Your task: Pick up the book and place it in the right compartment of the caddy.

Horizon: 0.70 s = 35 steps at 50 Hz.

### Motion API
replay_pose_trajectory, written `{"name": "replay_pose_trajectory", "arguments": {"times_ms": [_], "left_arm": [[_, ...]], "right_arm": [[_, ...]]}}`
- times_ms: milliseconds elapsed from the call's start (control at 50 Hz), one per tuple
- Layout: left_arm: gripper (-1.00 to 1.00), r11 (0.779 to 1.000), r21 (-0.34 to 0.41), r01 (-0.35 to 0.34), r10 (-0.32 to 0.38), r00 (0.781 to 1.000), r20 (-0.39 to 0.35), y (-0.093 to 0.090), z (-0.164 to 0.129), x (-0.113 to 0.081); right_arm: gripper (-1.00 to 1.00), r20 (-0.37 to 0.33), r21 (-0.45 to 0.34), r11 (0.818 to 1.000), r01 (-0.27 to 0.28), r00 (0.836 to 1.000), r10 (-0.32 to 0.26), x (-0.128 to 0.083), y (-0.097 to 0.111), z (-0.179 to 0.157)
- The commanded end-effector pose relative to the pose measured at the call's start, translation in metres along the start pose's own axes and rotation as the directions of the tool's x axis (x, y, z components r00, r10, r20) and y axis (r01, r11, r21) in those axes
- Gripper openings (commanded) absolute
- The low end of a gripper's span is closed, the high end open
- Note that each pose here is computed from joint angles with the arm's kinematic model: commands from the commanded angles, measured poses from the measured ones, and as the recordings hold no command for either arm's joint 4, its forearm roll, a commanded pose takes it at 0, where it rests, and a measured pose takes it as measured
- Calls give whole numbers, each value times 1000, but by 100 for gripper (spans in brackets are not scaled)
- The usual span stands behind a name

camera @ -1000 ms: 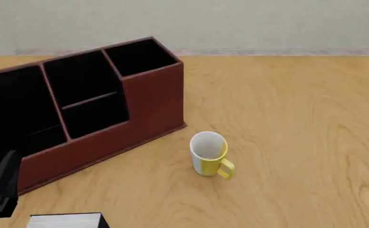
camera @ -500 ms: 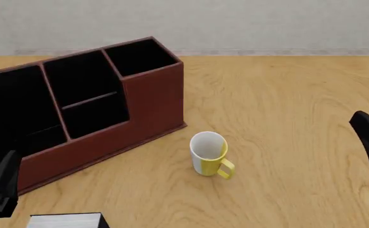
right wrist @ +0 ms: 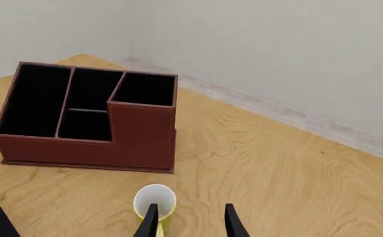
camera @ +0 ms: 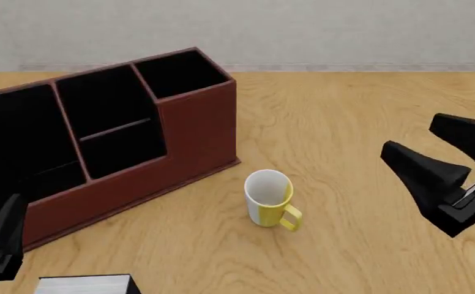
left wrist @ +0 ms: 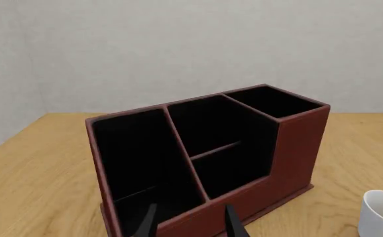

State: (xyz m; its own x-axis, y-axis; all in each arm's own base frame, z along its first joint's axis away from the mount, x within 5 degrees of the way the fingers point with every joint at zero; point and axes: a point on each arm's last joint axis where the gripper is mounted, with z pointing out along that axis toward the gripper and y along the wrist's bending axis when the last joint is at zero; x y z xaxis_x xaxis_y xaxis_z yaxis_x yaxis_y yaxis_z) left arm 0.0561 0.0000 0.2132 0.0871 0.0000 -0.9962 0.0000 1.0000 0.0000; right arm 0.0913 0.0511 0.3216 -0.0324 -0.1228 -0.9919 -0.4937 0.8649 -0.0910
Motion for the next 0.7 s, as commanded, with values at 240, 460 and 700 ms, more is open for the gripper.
{"name": "replay_pose_trajectory", "arguments": {"times_ms": [240,460,700], "left_arm": [[100,1000,0,0,0,1000,0,0,0,0],[100,1000,0,0,0,1000,0,0,0,0],[100,1000,0,0,0,1000,0,0,0,0]], "right_arm": [[100,-93,-145,989,6,995,-20,-7,18,29],[100,-130,-220,975,4,991,-33,6,31,37],[100,-169,-287,958,-2,984,-49,14,45,47]]}}
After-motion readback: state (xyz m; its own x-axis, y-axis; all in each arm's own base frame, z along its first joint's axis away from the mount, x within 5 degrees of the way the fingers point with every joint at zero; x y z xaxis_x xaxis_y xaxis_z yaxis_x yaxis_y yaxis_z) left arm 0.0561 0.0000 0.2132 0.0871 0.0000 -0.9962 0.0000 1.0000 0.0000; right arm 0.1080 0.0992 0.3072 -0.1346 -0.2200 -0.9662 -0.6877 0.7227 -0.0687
